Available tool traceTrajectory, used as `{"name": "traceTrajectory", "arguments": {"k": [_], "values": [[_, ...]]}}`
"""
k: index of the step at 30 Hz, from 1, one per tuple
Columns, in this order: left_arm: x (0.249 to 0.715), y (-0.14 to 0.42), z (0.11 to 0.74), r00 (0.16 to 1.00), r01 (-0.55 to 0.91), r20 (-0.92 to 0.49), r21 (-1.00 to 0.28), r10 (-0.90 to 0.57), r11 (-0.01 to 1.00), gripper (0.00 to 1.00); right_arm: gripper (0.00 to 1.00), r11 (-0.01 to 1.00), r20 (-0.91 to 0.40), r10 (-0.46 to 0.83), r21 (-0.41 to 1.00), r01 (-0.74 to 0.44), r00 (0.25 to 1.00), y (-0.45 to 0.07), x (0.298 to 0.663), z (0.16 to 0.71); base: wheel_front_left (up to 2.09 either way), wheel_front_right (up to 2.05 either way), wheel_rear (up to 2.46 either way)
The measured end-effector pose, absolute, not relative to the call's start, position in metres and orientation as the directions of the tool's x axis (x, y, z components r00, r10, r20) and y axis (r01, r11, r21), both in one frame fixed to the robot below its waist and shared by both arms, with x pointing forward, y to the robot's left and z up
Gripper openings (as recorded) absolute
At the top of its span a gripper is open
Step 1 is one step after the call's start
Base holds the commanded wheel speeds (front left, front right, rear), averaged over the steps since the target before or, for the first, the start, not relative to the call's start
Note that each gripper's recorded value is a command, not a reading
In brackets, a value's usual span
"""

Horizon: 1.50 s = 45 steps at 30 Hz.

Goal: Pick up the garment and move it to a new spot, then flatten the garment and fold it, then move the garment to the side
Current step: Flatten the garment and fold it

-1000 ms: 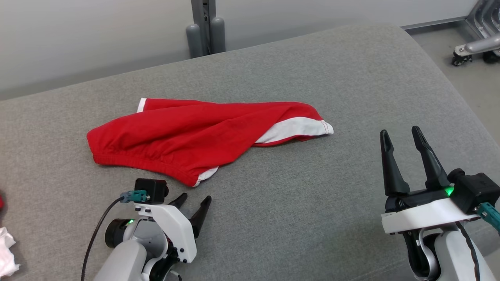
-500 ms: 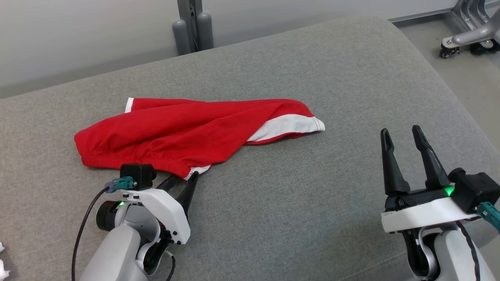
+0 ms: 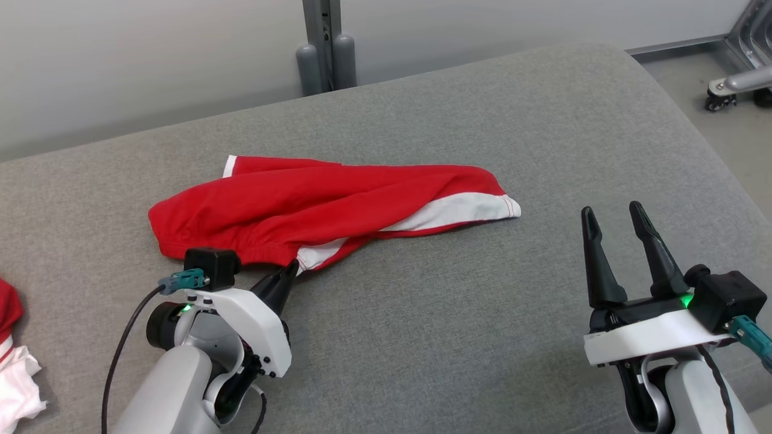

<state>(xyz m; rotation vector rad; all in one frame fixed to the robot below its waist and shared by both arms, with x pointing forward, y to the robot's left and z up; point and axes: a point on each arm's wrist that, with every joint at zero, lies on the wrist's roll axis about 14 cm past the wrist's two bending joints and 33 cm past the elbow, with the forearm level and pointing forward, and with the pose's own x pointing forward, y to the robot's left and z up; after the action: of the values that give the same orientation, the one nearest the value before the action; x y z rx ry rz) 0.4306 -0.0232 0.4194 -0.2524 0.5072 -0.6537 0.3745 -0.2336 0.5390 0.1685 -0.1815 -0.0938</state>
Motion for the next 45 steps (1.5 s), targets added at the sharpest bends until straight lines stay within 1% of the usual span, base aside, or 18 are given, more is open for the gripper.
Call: {"name": "traceTrajectory", "arguments": {"k": [4, 13, 15, 22, 27, 28, 29, 33, 35, 41, 45], "values": [[0.426, -0.01, 0.431, 0.661, 0.542, -0.389, -0.345, -0.642, 0.766, 0.0, 1.0, 0.982, 0.178, -0.081, 0.182, 0.048, 0.981, -0.224, 0.377, 0.541, 0.0, 0.0, 0.0], [0.387, 0.046, 0.426, 0.546, 0.548, -0.563, -0.32, -0.62, 0.773, 0.0, 1.0, 0.98, 0.175, -0.021, 0.197, -0.014, 0.984, -0.202, 0.383, 0.538, 0.0, 0.0, 0.0], [0.38, 0.052, 0.425, 0.534, 0.543, -0.584, -0.318, -0.612, 0.777, 0.0, 1.0, 0.98, 0.173, -0.015, 0.198, -0.02, 0.985, -0.2, 0.384, 0.538, 0.0, 0.0, 0.0], [0.358, 0.081, 0.409, 0.523, 0.477, -0.649, -0.313, -0.552, 0.821, 0.0, 1.0, 0.98, 0.166, -0.004, 0.199, -0.03, 0.986, -0.198, 0.385, 0.535, 0.0, 0.0, 0.0], [0.35, 0.095, 0.403, 0.54, 0.432, -0.665, -0.307, -0.516, 0.848, 0.0, 1.0, 0.98, 0.162, 0.0, 0.194, -0.032, 0.987, -0.198, 0.386, 0.534, 0.0, 0.0, 0.0], [0.349, 0.098, 0.403, 0.55, 0.423, -0.663, -0.303, -0.508, 0.854, 0.1, 1.0, 0.981, 0.16, 0.003, 0.193, -0.034, 0.987, -0.198, 0.387, 0.533, 0.0, 0.0, 0.0], [0.35, 0.1, 0.405, 0.566, 0.413, -0.656, -0.3, -0.5, 0.86, 1.0, 1.0, 0.981, 0.16, 0.006, 0.192, -0.037, 0.987, -0.197, 0.387, 0.533, 0.0, 0.0, 0.0], [0.35, 0.096, 0.409, 0.6, 0.387, -0.62, -0.327, -0.505, 0.862, 1.0, 1.0, 0.98, 0.155, 0.023, 0.191, -0.053, 0.988, -0.192, 0.389, 0.532, 0.0, 0.0, 0.0], [0.352, 0.099, 0.413, 0.63, 0.371, -0.599, -0.326, -0.494, 0.869, 1.0, 1.0, 0.98, 0.156, 0.029, 0.19, -0.059, 0.987, -0.19, 0.389, 0.532, 0.0, 0.0, 0.0], [0.365, 0.119, 0.435, 0.763, 0.302, -0.497, -0.292, -0.414, 0.908, 1.0, 1.0, 0.98, 0.155, 0.038, 0.188, -0.067, 0.987, -0.188, 0.39, 0.532, 0.0, 0.0, 0.0], [0.381, 0.13, 0.466, 0.874, 0.256, -0.341, -0.28, -0.345, 0.925, 1.0, 1.0, 0.979, 0.154, 0.044, 0.189, -0.073, 0.987, -0.186, 0.391, 0.531, 0.0, 0.0, 0.0]]}}
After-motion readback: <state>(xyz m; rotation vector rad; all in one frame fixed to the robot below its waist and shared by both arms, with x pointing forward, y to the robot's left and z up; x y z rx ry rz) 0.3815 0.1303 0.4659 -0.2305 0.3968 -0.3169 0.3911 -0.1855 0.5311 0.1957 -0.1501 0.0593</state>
